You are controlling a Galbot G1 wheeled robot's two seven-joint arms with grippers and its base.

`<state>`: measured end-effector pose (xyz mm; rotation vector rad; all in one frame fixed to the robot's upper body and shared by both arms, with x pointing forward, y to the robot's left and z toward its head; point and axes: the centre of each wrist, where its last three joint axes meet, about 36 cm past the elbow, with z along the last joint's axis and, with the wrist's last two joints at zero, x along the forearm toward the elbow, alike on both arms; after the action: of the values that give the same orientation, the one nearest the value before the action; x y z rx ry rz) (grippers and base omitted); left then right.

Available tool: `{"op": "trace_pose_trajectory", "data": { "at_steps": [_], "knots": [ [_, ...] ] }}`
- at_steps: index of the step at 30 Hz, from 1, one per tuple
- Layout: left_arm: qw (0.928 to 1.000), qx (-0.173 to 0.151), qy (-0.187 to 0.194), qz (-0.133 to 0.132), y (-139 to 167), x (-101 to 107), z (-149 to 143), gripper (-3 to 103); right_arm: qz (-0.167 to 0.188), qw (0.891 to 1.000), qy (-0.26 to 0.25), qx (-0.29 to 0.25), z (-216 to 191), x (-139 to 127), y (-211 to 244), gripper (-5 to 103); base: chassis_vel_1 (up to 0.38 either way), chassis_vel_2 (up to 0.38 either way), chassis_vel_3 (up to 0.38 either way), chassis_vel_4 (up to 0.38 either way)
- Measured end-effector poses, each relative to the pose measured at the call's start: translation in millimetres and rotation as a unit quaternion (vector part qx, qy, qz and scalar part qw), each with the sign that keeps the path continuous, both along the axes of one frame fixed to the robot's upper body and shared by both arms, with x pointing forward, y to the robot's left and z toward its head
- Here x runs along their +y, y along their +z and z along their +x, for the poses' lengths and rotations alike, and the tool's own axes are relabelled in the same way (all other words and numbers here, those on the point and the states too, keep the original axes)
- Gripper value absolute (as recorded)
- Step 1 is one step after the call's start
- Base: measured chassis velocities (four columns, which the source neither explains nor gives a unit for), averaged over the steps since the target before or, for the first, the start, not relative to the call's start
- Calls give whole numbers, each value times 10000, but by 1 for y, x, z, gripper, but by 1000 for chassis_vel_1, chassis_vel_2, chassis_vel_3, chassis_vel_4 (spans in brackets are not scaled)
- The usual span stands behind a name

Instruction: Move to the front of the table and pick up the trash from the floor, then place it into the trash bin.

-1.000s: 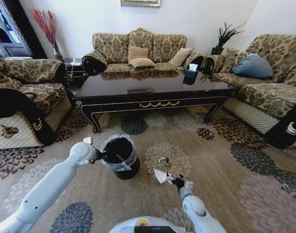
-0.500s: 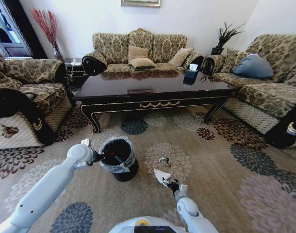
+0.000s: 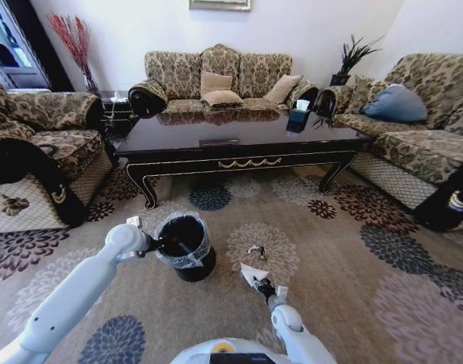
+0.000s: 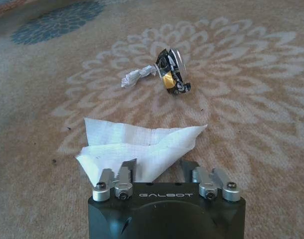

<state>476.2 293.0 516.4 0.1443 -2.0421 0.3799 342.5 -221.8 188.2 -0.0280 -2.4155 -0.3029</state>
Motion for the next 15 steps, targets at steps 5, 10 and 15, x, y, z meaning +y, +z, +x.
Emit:
{"op": "trace_pose_trajectory", "data": {
  "at_steps": [5, 10, 15],
  "knots": [
    [10000, -12, 2, -10, 1, 0, 2, 0, 10, 10000, 19, 2, 2, 3, 0, 33, 0, 0, 0, 0],
    [10000, 14, -1, -53, -2, -1, 3, 0, -40, 10000, 1, 25, 3, 2, 1, 12, 0, 0, 0, 0],
    [9999, 54, -12, -86, -6, -4, 2, 0, -85, 10000, -7, 8, 3, -2, 3, 1, 0, 0, 0, 0]
  ]
}}
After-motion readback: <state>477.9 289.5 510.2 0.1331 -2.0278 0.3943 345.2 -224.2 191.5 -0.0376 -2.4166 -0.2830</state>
